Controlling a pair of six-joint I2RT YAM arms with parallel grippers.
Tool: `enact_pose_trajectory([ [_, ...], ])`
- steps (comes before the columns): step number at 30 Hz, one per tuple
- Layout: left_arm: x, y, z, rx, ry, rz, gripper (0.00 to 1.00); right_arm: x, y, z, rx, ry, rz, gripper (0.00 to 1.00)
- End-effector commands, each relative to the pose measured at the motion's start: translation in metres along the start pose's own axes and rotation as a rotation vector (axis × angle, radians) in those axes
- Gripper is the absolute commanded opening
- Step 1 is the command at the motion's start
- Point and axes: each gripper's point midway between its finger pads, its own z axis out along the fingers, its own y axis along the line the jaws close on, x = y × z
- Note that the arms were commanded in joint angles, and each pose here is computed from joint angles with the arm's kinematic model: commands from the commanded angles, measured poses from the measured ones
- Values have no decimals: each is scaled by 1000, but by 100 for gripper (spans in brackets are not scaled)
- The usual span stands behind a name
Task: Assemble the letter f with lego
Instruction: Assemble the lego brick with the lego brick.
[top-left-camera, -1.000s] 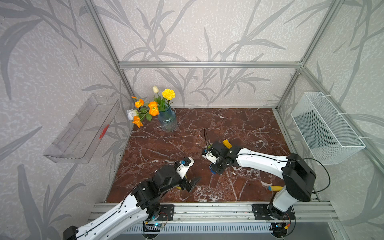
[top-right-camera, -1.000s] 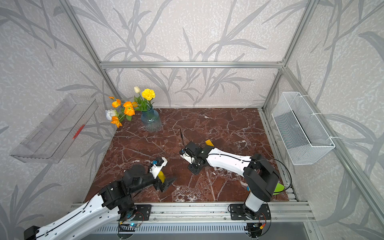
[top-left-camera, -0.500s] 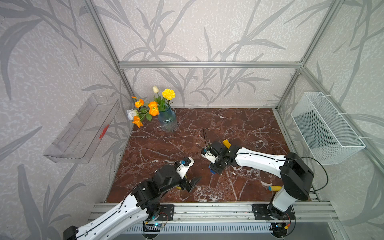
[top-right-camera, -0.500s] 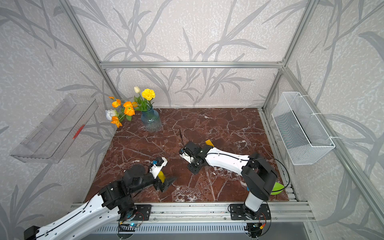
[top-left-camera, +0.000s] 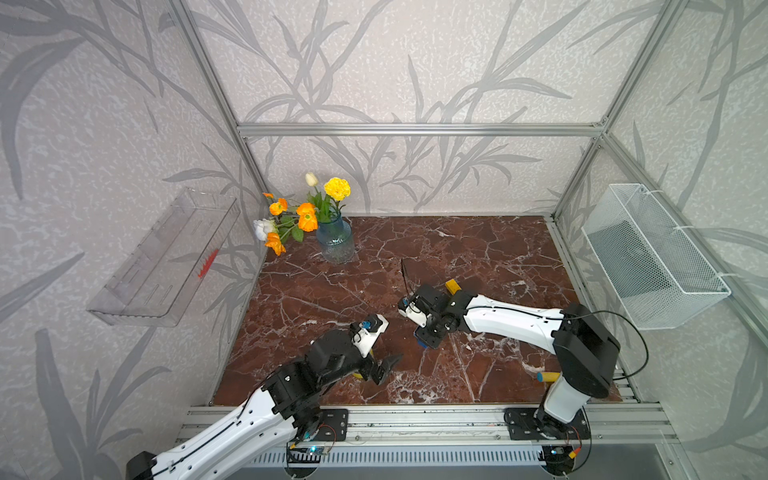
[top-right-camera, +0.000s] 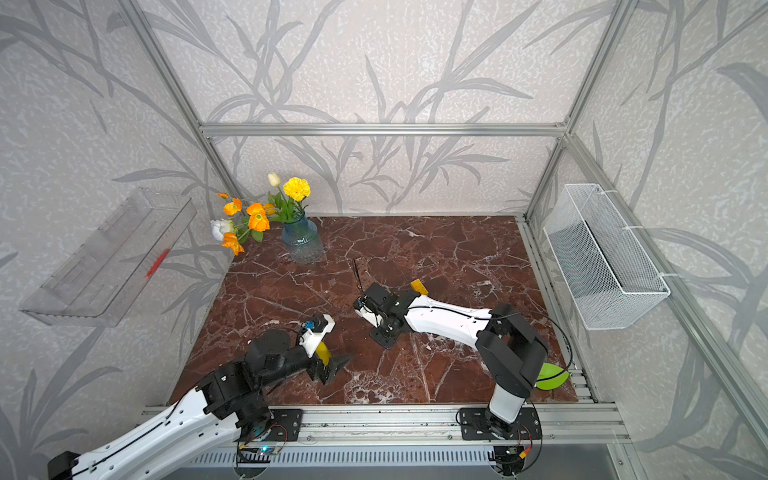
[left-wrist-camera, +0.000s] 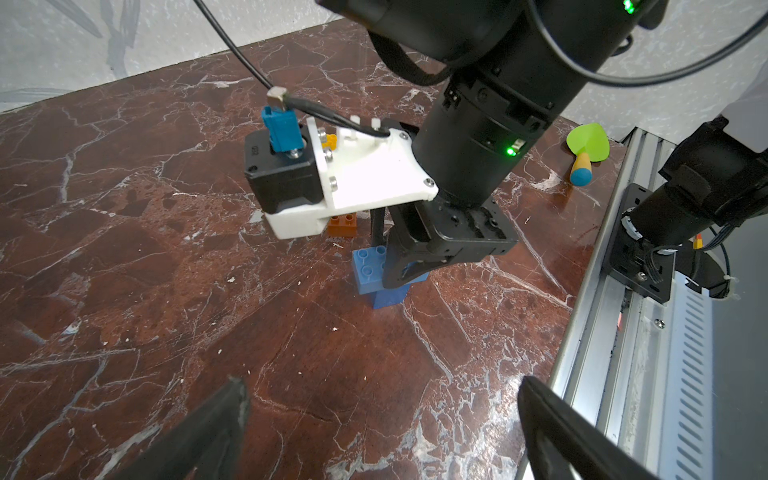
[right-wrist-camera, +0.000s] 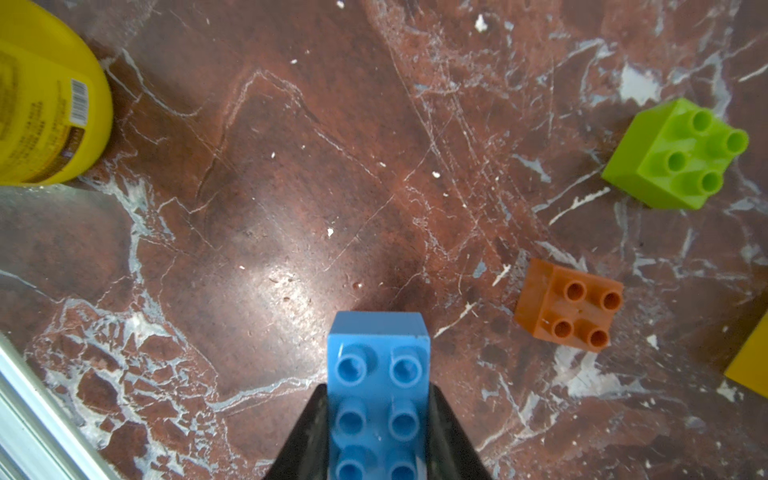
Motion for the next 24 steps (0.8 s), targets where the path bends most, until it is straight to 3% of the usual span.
enact_pose_trajectory([
  [1,-1,-1,0,3,-9,9,99,51,12,35,-34,176,17,22],
  [24,-1,-1,0,4,-9,9,99,1,-18,38,17,88,-24,23],
])
